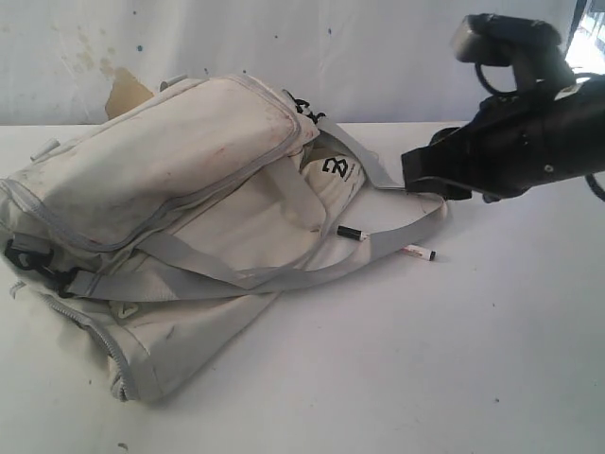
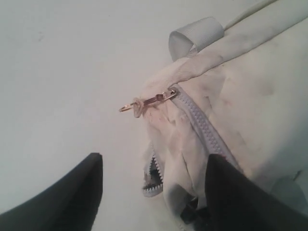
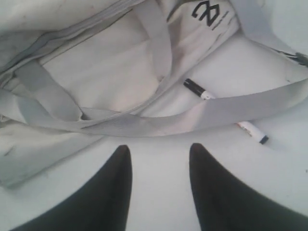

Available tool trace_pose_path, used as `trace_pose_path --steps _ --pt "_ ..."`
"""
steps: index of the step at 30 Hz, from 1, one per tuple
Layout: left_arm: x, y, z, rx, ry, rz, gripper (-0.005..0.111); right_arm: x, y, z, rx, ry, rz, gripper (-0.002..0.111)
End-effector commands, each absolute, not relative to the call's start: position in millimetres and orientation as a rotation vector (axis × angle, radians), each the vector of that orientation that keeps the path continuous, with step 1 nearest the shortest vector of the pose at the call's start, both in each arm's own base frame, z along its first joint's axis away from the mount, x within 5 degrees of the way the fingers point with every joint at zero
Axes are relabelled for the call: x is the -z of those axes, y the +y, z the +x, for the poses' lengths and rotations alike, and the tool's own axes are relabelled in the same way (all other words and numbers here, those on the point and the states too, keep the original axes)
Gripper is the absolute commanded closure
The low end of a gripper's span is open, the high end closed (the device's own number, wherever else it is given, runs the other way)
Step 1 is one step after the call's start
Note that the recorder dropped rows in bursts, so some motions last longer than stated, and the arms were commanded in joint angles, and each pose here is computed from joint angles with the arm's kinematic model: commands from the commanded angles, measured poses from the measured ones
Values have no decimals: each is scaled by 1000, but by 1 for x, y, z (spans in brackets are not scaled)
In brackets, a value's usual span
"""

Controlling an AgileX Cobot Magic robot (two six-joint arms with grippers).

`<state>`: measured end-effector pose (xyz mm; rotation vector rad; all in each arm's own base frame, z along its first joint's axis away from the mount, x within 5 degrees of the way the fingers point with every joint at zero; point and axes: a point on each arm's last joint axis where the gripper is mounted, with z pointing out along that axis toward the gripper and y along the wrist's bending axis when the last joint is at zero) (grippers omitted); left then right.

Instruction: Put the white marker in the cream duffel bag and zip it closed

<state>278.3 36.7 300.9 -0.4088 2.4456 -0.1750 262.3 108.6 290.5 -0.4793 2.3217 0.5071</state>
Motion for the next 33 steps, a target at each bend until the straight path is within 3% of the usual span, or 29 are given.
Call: trace_pose_path --steps 1,5,11,21,27,33 --pt "-283 49 299 300 2412 -461 41 -283 129 266 -524 2318 -605 71" --pt "-271 55 313 272 2386 -419 41 -276 142 272 -542 2336 -643 69" --pt "-259 61 324 225 2361 -419 41 -259 162 289 -585 2378 -649 53" --pt "-253 56 356 379 2427 -283 40 -253 209 307 -708 2367 -659 53" --pt "-247 62 378 367 2430 -254 19 -251 220 323 -858 2344 -346 53" --pt "-238 62 395 444 2433 -293 19 -237 226 336 -899 2353 -222 53"
